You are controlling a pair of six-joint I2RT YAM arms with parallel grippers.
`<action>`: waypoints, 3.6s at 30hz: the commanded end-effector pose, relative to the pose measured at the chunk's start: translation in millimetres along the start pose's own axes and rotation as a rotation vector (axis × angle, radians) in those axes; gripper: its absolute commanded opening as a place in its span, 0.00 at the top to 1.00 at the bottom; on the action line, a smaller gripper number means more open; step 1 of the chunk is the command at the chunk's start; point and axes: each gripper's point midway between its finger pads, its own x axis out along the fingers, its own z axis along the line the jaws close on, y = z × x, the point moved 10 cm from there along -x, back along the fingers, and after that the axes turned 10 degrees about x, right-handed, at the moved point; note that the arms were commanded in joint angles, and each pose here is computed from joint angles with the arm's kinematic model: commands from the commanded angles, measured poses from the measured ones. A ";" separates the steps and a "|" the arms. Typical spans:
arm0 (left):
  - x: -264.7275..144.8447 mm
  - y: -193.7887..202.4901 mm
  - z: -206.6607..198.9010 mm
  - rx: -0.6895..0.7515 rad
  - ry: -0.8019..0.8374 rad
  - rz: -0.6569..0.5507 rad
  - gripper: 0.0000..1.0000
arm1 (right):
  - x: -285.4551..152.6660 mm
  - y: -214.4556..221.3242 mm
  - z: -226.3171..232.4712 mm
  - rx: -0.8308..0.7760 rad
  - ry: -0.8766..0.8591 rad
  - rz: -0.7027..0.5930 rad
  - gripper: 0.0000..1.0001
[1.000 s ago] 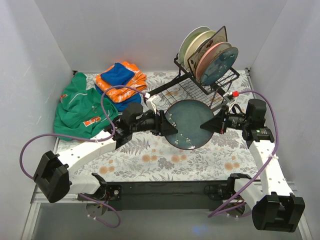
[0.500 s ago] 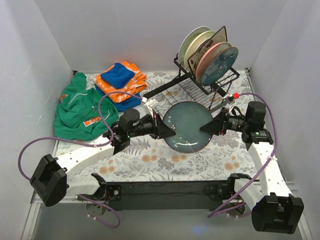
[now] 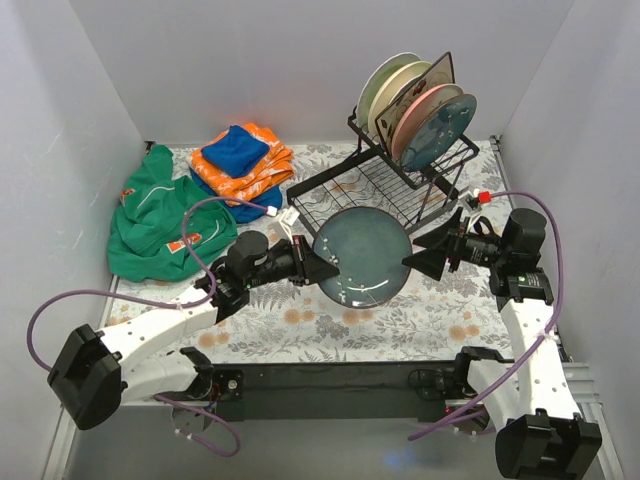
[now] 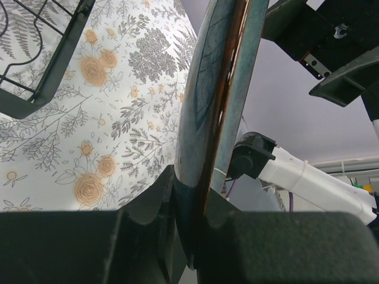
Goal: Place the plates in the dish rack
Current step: Pass the plate from the right arm to the left, then insert the plate into the dish rack
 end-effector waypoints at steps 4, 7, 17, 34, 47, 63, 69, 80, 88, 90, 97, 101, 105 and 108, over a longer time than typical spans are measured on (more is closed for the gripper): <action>-27.9 -39.3 -40.0 0.130 0.122 -0.222 1.00 | -13.4 -8.0 -1.9 -0.125 0.159 -0.076 0.02; -32.4 -38.9 -39.8 0.158 0.094 -0.214 1.00 | -20.7 -12.9 -1.5 -0.161 0.215 -0.104 0.01; -43.7 -51.1 -46.7 0.241 0.029 -0.242 1.00 | -48.5 -22.0 -2.1 -0.241 0.328 -0.178 0.02; -51.3 -102.2 -83.2 0.377 0.035 -0.367 1.00 | -68.8 -23.7 -21.0 -0.181 0.607 -0.269 0.02; -26.5 -134.1 -94.9 0.457 0.058 -0.400 1.00 | -73.3 -21.6 -33.4 -0.127 0.607 -0.271 0.02; 31.2 -190.4 -105.6 0.580 0.057 -0.462 1.00 | -76.8 -21.1 -39.5 -0.101 0.603 -0.277 0.02; 53.5 -218.6 -116.2 0.643 0.066 -0.534 1.00 | -77.4 -20.9 -43.0 -0.084 0.597 -0.275 0.02; 113.2 -244.4 -126.4 0.798 0.043 -0.589 1.00 | -78.0 -20.7 -48.4 -0.058 0.589 -0.271 0.02; 146.4 -262.3 -141.0 0.857 0.034 -0.660 1.00 | -79.0 -21.0 -52.6 -0.032 0.587 -0.269 0.02; 151.0 -263.9 -142.1 0.850 0.034 -0.669 1.00 | -78.9 -21.1 -52.8 -0.032 0.584 -0.268 0.02; 165.4 -273.0 -142.4 0.873 -0.024 -0.741 1.00 | -79.2 -20.3 -55.1 -0.016 0.576 -0.267 0.01; 175.7 -274.1 -142.6 0.906 -0.077 -0.788 1.00 | -79.0 -20.1 -55.4 -0.012 0.571 -0.265 0.02; 185.3 -271.8 -141.2 0.940 -0.115 -0.813 1.00 | -79.0 -19.1 -57.1 -0.005 0.573 -0.264 0.02; 192.4 -268.4 -138.3 0.970 -0.140 -0.818 1.00 | -79.3 -18.6 -57.7 -0.002 0.574 -0.264 0.02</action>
